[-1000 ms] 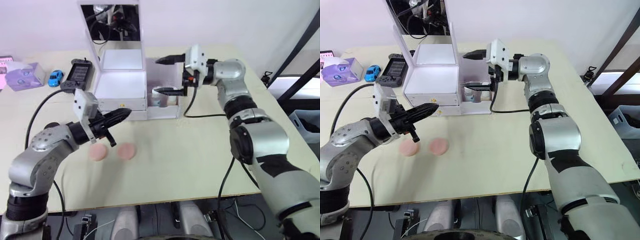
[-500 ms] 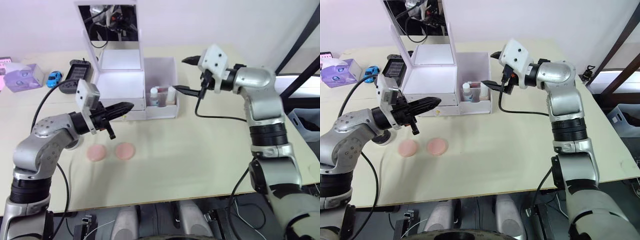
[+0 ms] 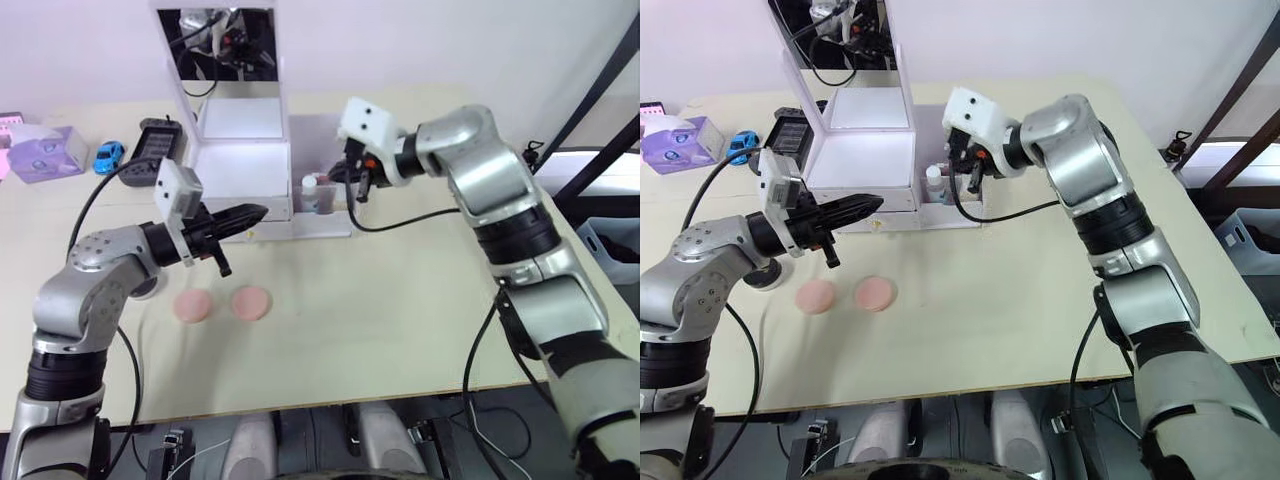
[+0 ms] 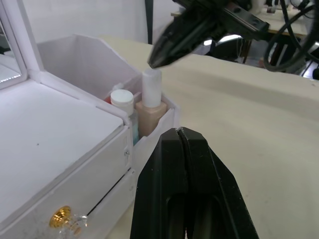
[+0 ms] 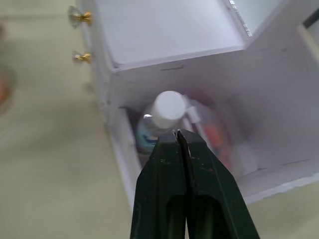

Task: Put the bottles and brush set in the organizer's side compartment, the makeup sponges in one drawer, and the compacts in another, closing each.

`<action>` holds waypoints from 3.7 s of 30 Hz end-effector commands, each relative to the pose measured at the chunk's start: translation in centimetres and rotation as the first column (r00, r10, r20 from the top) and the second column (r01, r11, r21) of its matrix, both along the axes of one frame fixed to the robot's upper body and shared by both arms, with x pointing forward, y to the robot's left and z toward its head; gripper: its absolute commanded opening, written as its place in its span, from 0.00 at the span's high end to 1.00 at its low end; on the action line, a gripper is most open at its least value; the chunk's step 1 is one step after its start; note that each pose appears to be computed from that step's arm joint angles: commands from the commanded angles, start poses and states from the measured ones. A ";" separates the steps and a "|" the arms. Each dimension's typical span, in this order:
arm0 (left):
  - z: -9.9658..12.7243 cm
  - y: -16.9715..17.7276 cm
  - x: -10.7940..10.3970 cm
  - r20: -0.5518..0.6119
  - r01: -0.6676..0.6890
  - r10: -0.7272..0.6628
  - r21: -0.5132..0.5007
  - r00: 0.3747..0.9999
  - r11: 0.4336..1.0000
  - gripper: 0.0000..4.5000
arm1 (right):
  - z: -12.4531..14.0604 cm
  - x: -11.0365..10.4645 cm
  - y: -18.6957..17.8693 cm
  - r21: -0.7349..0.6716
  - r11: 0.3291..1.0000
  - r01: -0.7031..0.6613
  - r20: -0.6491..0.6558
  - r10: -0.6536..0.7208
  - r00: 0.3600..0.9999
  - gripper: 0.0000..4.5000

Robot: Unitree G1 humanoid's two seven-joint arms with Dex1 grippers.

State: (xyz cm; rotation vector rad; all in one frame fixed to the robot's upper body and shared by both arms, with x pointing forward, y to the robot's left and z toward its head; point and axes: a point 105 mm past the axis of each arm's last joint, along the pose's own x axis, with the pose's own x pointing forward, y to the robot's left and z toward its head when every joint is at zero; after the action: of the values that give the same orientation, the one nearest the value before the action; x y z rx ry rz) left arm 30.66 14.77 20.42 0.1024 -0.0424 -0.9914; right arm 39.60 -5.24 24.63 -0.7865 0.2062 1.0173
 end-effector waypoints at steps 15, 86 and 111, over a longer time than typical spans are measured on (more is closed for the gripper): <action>0.9 0.0 -0.5 0.067 -0.035 0.036 -0.012 0.997 0.999 1.00 | -1.2 3.8 1.3 -0.180 0.983 0.027 0.089 -0.011 0.996 1.00; -1.9 22.4 -4.1 0.020 -0.595 0.596 0.095 0.803 0.798 0.00 | -4.5 -8.1 -26.2 0.485 0.733 0.477 0.095 -0.586 0.804 0.01; -5.0 6.0 -4.6 -0.046 -0.597 0.596 -0.092 0.802 0.797 0.00 | 4.4 -10.6 -4.2 0.499 0.851 -0.162 -0.079 0.231 0.970 0.01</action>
State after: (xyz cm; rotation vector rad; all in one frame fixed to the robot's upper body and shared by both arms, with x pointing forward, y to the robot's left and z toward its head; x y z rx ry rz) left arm 26.06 21.60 14.60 -0.0267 -0.0056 -0.3751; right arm 29.81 -10.67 28.06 -0.2877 0.0057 1.2082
